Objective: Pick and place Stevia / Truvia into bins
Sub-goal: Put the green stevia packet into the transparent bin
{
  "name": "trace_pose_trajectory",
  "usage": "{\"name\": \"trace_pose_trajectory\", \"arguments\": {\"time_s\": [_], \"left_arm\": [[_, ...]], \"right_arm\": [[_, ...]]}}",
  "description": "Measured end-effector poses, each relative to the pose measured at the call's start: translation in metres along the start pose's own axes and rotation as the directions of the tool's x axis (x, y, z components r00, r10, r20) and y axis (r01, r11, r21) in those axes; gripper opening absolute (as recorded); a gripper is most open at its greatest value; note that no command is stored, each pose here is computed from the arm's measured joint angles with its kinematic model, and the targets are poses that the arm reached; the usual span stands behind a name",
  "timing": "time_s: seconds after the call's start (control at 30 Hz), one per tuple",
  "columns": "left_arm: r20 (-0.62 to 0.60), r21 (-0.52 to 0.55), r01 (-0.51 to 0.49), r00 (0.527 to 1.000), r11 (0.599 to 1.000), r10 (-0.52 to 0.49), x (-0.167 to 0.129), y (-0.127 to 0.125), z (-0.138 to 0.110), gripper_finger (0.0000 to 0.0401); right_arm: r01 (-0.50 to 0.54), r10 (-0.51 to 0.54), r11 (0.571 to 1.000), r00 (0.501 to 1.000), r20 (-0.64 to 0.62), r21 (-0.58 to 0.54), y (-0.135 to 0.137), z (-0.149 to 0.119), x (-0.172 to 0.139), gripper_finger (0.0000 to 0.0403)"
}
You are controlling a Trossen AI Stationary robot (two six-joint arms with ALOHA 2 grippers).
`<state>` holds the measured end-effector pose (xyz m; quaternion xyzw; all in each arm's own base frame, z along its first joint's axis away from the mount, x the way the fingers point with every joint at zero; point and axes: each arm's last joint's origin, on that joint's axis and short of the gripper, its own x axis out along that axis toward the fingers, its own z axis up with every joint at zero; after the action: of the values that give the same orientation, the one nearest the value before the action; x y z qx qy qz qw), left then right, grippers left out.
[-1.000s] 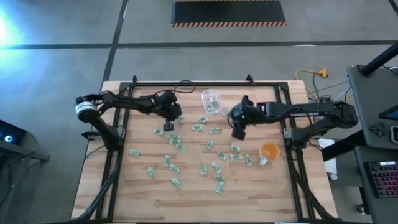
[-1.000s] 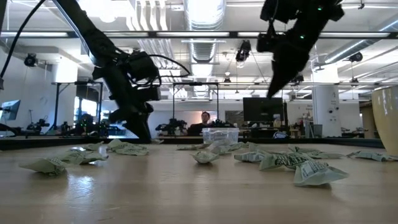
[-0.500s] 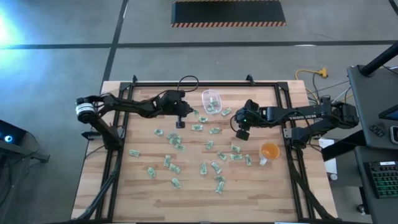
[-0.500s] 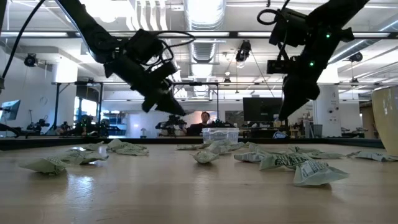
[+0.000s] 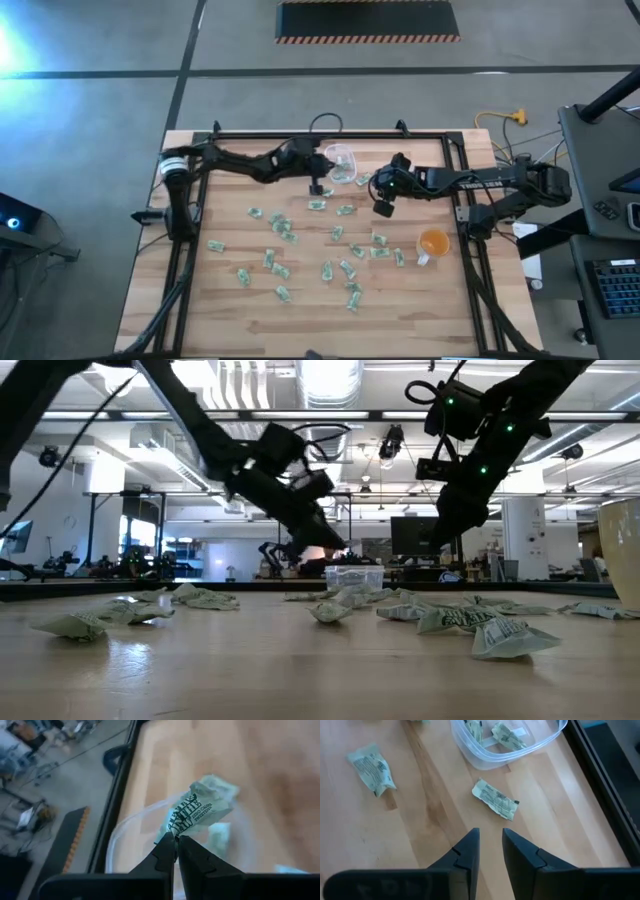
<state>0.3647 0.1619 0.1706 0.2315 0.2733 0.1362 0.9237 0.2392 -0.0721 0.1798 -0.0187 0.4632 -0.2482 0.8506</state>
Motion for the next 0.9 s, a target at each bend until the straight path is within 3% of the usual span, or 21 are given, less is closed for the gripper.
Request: {"name": "trace_pose_trajectory", "arguments": {"time_s": [0.13,0.37,0.6,0.9], "left_arm": [[-0.125,-0.003,0.019,0.992,1.000,-0.019,0.018,0.008,0.001,0.0018],[-0.181,-0.007,0.054,0.982,0.999,-0.054,0.020,0.015,0.009,0.0108],[-0.235,-0.013,0.112,0.966,0.994,-0.112,-0.012,0.017,0.026,0.0171],[-0.316,-0.119,0.297,0.893,0.947,-0.320,-0.061,-0.009,0.030,0.0178]], "right_arm": [[0.000,0.000,1.000,1.000,-0.002,-0.001,0.000,0.000,0.000,0.0073],[-0.001,0.002,1.000,0.999,0.055,-0.006,-0.001,0.001,0.003,0.0089],[-0.068,0.073,0.997,0.990,0.118,-0.045,-0.005,-0.009,0.014,0.0113],[-0.112,0.118,0.993,0.974,0.196,-0.040,-0.019,-0.016,0.023,0.0128]]}}
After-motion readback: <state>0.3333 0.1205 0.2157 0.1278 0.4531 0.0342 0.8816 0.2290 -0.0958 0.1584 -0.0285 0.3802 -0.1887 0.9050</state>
